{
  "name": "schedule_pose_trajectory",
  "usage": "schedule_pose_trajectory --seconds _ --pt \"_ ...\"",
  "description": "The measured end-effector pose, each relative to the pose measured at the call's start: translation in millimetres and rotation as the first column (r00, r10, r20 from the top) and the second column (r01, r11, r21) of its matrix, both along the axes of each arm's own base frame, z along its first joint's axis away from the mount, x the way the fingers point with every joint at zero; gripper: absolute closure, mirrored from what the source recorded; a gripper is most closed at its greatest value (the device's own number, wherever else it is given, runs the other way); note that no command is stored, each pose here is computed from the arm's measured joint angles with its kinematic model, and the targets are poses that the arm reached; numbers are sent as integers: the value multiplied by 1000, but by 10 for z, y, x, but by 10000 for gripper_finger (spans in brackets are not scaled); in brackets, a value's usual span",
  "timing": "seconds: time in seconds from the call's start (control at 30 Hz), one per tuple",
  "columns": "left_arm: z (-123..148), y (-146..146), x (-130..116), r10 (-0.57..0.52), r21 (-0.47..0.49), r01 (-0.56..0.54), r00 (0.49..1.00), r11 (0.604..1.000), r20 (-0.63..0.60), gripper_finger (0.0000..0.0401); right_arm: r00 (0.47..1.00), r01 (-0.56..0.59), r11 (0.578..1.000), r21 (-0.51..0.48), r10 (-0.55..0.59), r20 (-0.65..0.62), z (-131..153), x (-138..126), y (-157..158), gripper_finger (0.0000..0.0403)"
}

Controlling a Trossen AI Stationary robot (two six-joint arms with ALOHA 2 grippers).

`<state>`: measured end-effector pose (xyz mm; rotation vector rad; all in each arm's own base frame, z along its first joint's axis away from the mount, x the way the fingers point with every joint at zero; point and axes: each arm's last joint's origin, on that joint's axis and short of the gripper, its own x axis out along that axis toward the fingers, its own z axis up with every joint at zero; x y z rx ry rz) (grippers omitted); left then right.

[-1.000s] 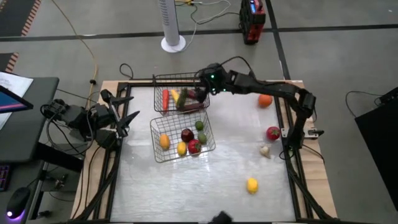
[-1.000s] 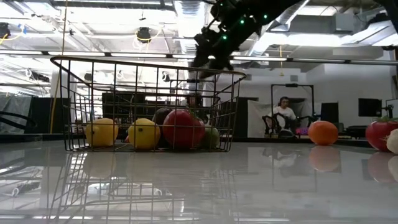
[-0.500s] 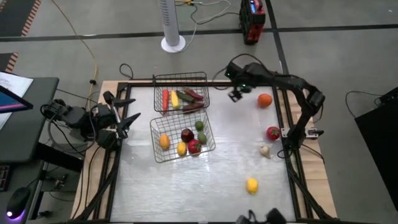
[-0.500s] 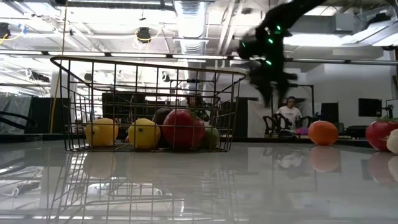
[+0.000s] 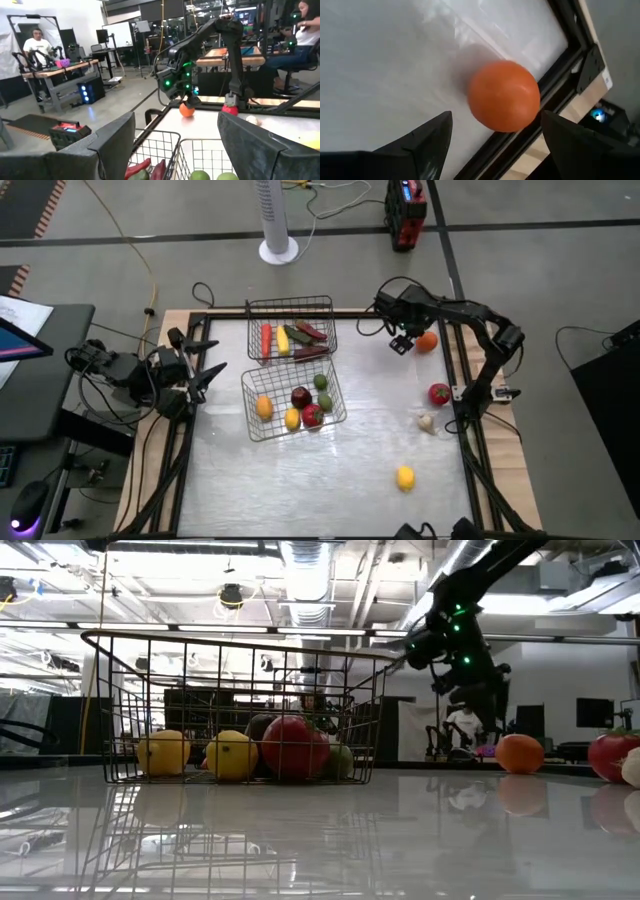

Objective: Sort produce into baskets
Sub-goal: Put the orange into the brown wire basket

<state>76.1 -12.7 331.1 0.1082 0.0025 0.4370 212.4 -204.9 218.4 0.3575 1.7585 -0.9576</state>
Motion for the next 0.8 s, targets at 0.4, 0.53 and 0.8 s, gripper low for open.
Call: schedule_pose_trajectory --seconds 0.4,0.53,0.8 --pt "-4 1 0 1 -1 -1 1000 1000 -3 129 992 -33 999 31 36 -122 -201 -183 4 36" --pt "-4 0 0 2 -1 -2 1000 1000 -3 129 994 -57 998 17 59 -96 -211 -154 -21 7" --pt "-5 0 0 2 1 -2 1000 1000 -4 129 998 -15 1000 10 15 -64 -220 -226 -123 12"
